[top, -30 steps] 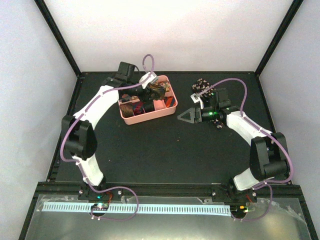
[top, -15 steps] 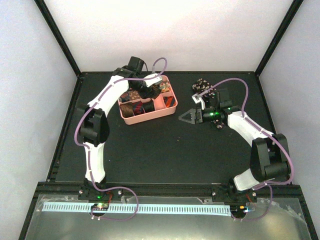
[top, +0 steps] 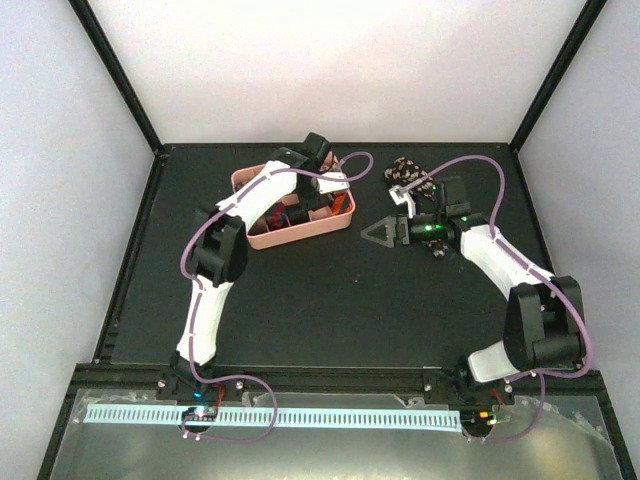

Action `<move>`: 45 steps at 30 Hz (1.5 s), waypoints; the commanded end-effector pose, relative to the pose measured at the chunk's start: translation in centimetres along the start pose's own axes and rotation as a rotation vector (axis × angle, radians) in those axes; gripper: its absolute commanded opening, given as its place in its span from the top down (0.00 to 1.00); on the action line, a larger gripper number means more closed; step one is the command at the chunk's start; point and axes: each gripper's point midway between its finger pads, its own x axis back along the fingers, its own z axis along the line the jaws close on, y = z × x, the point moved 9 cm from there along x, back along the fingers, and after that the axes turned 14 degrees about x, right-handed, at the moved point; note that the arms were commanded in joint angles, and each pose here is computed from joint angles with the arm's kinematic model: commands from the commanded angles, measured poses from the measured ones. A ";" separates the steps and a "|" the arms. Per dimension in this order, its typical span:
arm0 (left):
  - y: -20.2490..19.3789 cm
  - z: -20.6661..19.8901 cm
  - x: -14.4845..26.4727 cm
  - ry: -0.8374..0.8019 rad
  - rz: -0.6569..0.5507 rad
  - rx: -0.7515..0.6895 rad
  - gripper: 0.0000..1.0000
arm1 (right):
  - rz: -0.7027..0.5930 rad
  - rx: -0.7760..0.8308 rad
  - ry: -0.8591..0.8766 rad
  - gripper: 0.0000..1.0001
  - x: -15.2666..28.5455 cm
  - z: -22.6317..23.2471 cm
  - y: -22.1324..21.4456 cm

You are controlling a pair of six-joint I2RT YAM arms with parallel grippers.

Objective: Roll the ties
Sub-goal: Move the bin to the center of the board, then place the tie in the storage box.

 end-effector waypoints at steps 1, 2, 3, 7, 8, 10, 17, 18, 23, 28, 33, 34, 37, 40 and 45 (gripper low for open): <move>-0.8 0.2 0.0 0.097 0.111 -0.057 0.98 | -0.019 0.019 0.006 0.00 0.4 0.3 0.1; -0.8 0.0 -0.3 0.098 0.118 -0.071 0.98 | -0.021 0.018 0.008 0.00 0.4 0.3 0.1; -0.9 -0.3 -0.7 0.104 0.132 -0.088 0.98 | -0.021 0.017 0.010 0.00 0.3 0.3 0.1; -1.3 -0.8 -2.5 0.124 0.196 -0.136 0.98 | -0.023 0.017 0.011 0.00 0.4 0.4 0.2; -1.3 -1.0 -2.7 0.101 0.193 -0.136 0.99 | -0.024 0.017 0.010 0.00 0.4 0.4 0.1; -1.4 -1.3 -3.3 0.073 0.195 -0.143 0.98 | -0.027 0.020 0.005 0.00 0.5 0.4 0.1; -2.7 -3.0 -5.3 -0.044 0.272 -0.183 0.98 | -0.030 0.013 0.005 0.00 0.5 0.3 0.1; -3.1 -3.4 -5.3 -0.067 0.295 -0.194 0.99 | -0.029 0.013 0.003 0.00 0.5 0.3 0.1; -6.8 -6.0 -4.3 -0.217 0.378 -0.244 0.98 | -0.030 0.011 0.003 0.00 0.6 0.4 0.0; -8.0 -7.0 -2.2 -0.313 0.378 -0.239 0.98 | -0.028 0.003 0.007 0.00 0.5 0.2 0.0; -7.1 -6.7 -3.3 -0.273 0.314 -0.219 0.93 | -0.027 -0.012 0.018 0.00 0.3 0.0 0.1; -7.2 -6.6 -3.9 -0.263 0.301 -0.226 0.91 | -0.027 -0.010 0.017 0.00 0.4 0.0 0.1; -7.2 -6.2 -4.9 -0.235 0.249 -0.260 0.79 | -0.028 -0.002 0.007 0.00 0.5 0.2 0.1; -7.0 -6.0 -5.4 -0.250 0.233 -0.277 0.59 | -0.031 0.003 0.001 0.00 0.5 0.3 0.0; -6.1 -5.3 -4.2 -0.241 0.177 -0.282 0.40 | -0.029 0.002 0.001 0.00 0.5 0.3 0.1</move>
